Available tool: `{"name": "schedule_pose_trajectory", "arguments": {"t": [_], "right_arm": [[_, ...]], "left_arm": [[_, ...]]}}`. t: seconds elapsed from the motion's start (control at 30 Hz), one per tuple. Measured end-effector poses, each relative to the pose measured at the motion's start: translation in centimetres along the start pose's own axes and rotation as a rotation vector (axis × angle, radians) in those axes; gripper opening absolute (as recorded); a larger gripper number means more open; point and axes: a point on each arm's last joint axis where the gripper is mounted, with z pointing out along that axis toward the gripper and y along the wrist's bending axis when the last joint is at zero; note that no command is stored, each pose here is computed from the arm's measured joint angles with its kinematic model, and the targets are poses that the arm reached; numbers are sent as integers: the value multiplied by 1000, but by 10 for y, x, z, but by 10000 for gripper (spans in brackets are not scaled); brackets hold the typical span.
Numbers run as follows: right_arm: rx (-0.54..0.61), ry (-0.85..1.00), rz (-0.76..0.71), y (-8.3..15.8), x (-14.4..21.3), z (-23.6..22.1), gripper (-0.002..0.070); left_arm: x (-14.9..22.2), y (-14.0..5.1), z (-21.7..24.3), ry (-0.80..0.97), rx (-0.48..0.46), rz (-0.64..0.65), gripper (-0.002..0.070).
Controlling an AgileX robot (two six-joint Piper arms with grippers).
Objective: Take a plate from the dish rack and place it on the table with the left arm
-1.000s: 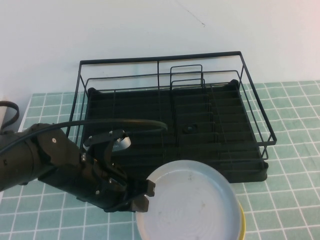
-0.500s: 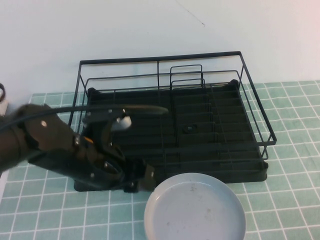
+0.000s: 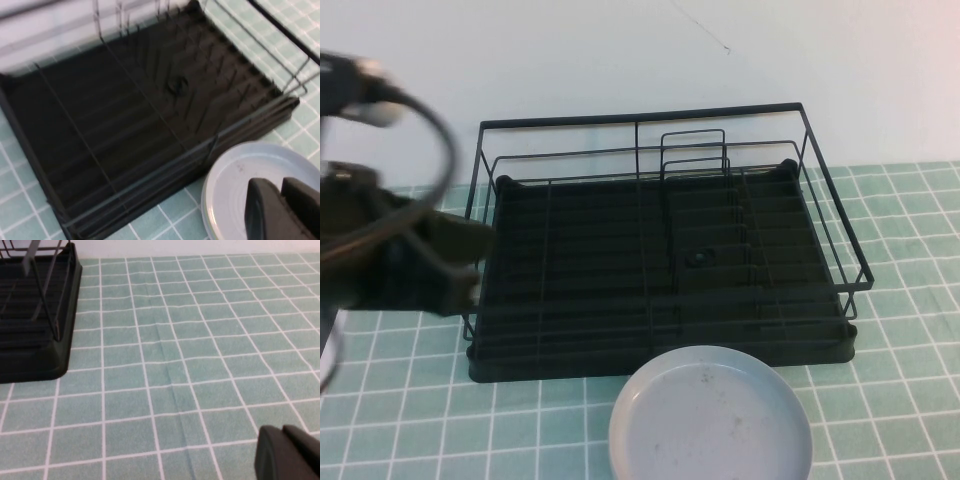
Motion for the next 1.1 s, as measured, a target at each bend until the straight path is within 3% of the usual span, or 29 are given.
{"name": "schedule_pose_trajectory", "arguments": {"t": [0.27, 0.5, 0.87, 1.1], "right_arm": [[0, 0, 0, 0, 0, 0, -2], [0, 0, 0, 0, 0, 0, -2], [0, 0, 0, 0, 0, 0, -2], [0, 0, 0, 0, 0, 0, -2]], "left_arm": [[40, -7, -64, -135, -41, 27, 30], [81, -6, -79, -161, -52, 38, 29], [88, -7, -82, -158, -52, 39, 28], [78, -6, -84, -266, -59, 41, 27]]}}
